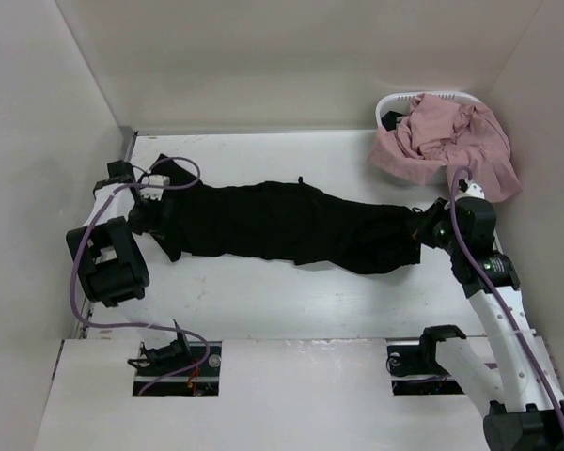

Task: Fold and stack the trousers
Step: Flatten the trousers out

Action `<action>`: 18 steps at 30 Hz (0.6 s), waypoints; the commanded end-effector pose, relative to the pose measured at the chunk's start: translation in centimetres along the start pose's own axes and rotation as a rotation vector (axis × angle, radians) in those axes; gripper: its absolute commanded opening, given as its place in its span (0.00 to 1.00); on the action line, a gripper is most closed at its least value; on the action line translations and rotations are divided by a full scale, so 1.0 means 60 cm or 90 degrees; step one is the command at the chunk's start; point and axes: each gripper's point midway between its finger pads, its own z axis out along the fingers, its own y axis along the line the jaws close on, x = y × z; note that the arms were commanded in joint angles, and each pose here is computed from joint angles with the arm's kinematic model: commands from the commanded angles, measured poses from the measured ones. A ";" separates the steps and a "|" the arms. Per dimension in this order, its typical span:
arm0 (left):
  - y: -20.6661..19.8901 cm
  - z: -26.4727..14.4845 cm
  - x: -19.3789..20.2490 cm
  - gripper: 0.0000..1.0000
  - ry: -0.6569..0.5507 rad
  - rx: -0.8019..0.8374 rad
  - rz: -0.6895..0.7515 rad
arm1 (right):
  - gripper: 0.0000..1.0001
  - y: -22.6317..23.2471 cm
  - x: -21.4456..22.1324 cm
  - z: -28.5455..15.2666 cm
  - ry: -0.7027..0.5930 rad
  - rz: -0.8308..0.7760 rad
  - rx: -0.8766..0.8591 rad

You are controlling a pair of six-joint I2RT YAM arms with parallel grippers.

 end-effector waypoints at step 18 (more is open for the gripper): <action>-0.084 0.073 0.038 0.30 0.061 0.005 0.011 | 0.08 0.027 -0.088 0.000 -0.099 0.016 -0.007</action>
